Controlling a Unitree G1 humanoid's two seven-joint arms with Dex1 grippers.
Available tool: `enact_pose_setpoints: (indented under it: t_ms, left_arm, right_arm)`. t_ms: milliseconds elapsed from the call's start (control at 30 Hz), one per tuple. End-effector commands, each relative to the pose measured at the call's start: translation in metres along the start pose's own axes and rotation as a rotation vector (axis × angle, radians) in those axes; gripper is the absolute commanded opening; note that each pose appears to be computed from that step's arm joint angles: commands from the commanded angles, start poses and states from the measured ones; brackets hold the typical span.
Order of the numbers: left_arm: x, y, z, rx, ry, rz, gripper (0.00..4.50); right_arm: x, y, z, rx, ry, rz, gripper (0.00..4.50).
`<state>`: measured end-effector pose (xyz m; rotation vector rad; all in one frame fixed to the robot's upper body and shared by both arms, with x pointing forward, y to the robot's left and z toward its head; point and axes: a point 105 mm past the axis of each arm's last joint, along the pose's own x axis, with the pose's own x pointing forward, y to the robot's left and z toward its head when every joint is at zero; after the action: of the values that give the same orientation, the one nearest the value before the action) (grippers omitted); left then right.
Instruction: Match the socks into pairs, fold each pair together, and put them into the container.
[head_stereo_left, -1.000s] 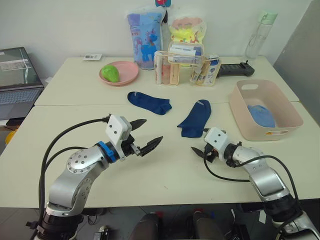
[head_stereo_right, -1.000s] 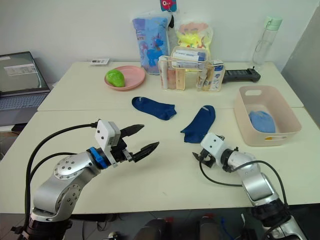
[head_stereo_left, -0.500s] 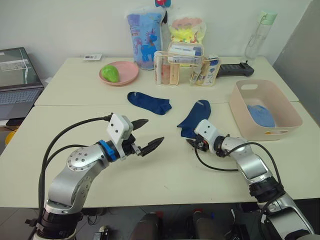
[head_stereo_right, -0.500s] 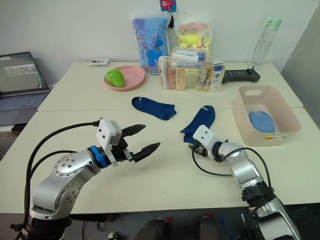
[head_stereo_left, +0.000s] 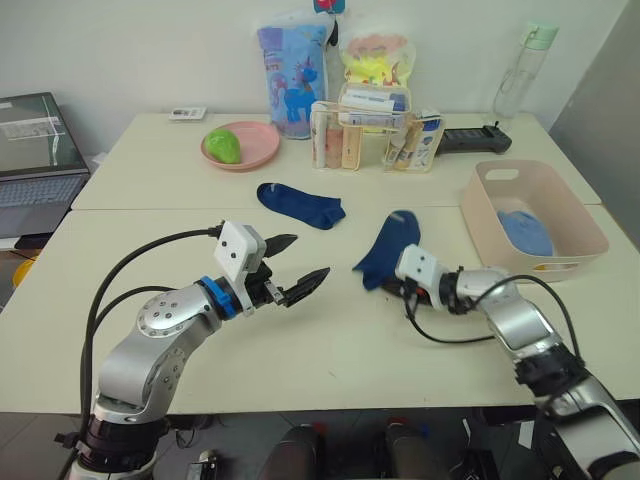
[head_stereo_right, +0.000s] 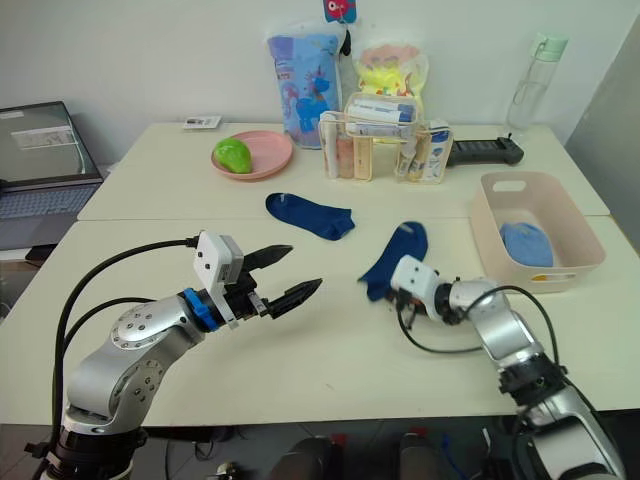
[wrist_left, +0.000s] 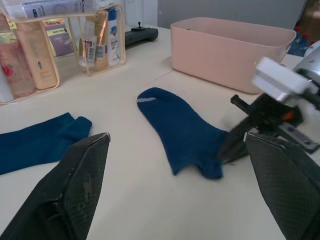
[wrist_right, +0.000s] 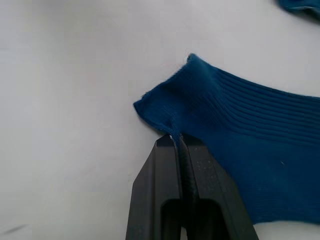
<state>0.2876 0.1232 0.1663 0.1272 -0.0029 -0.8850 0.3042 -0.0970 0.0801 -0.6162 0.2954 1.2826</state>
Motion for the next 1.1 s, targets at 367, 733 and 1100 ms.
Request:
enact_pose_setpoints:
  t_ms: [367,733,1100]
  left_arm:
    - [0.023,-0.002,-0.026,0.001,0.126,-0.165,4.50]
    - [0.110,-0.009,-0.045,0.123,0.168,-0.304,4.50]
    - [0.128,-0.022,-0.081,0.162,0.282,-0.430,1.24]
  right_arm:
    - [-0.033,0.089,0.005,-0.082,-0.054,0.431,0.04]
    - [-0.030,0.081,0.011,-0.086,-0.058,0.383,0.04]
    - [-0.033,0.081,0.011,-0.079,-0.058,0.365,0.00]
